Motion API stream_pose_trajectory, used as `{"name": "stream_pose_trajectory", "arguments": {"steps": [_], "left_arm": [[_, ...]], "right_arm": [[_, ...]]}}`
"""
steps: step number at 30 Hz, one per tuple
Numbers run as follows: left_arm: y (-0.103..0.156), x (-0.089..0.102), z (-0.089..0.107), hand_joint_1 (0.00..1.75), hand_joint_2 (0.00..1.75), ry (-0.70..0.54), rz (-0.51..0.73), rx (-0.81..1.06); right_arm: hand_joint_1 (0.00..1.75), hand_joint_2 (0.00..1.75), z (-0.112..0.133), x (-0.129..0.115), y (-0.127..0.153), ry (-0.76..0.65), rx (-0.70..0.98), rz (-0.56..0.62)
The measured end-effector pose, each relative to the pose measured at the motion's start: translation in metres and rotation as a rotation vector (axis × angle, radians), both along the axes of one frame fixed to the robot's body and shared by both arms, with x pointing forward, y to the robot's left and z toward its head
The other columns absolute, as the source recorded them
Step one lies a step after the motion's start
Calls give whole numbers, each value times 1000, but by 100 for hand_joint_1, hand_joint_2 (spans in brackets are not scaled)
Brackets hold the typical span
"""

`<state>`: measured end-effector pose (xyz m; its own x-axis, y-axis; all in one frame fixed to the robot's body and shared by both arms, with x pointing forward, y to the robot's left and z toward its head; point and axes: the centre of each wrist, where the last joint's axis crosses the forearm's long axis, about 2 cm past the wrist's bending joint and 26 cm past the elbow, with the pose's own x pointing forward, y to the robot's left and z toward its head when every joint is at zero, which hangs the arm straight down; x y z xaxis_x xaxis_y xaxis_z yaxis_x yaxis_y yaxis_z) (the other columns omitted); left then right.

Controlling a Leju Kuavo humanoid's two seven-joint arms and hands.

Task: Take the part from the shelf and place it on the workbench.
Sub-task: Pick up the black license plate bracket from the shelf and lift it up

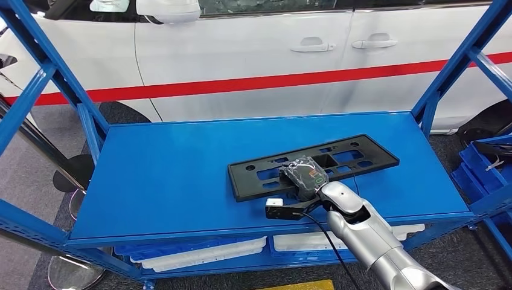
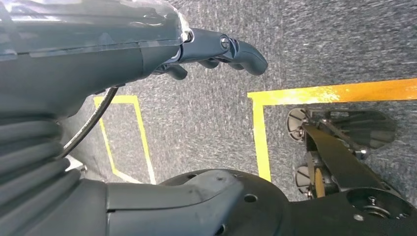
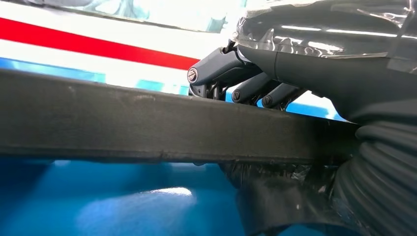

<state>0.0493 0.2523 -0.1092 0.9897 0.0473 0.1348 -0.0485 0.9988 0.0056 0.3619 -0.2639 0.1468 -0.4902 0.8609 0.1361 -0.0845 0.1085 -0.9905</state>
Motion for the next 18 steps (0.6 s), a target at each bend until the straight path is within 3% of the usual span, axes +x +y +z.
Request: {"name": "stream_pose_trajectory", "arguments": {"steps": [3,8,18], "left_arm": [[0,-1,0,0,175,-2,5,1],[0,-1,0,0,175,-6,5,7],[0,-1,0,0,175,-13,-18,18]], "right_arm": [[175,175,9,-10,9,-95,17,13],[175,175,49,-25,22,-306,65,40],[175,175,94,-46,24,-585,85,57]]}}
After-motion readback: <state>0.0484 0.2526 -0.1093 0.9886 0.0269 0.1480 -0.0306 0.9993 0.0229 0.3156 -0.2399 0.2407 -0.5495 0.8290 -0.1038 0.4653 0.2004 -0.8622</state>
